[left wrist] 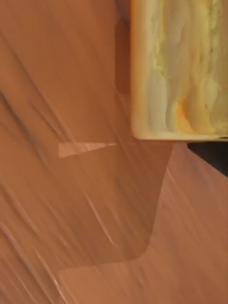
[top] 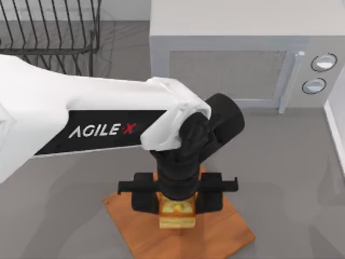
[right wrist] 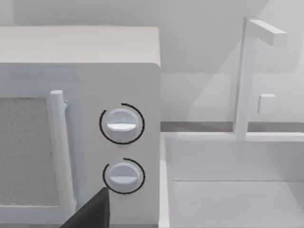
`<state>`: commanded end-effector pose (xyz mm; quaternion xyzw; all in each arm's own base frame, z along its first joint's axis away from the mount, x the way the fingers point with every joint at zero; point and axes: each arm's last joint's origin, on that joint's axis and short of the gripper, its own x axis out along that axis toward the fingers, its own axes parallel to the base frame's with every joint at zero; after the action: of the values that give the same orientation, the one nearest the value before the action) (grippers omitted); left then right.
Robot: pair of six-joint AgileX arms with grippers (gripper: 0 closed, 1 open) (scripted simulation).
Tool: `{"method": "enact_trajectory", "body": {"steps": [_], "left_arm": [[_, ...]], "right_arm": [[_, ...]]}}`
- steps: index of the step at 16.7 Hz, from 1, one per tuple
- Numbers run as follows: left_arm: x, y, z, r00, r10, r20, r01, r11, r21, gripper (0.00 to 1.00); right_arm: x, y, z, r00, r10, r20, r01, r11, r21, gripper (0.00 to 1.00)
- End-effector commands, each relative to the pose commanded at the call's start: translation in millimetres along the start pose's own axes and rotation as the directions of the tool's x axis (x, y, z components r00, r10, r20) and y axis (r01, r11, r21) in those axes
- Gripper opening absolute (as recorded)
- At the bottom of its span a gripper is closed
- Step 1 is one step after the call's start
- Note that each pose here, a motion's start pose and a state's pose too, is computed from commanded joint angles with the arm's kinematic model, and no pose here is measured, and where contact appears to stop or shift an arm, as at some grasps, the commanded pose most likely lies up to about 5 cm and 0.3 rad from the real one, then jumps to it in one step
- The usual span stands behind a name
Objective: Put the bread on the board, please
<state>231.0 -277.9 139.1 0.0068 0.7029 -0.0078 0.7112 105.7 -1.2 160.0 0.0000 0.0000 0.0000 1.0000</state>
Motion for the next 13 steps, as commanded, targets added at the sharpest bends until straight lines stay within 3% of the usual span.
{"method": "enact_trajectory", "body": {"steps": [12,13], "left_arm": [[0.0,0.0,0.0,1.000,0.000,0.000,0.000,1.000,0.000,0.98],[0.0,0.0,0.0,1.000,0.000,0.000,0.000,1.000,0.000,1.00]], "right_arm": [[0.0,0.0,0.0,1.000,0.000,0.000,0.000,1.000,0.000,1.00],[0.0,0.0,0.0,1.000,0.000,0.000,0.000,1.000,0.000,1.00]]}}
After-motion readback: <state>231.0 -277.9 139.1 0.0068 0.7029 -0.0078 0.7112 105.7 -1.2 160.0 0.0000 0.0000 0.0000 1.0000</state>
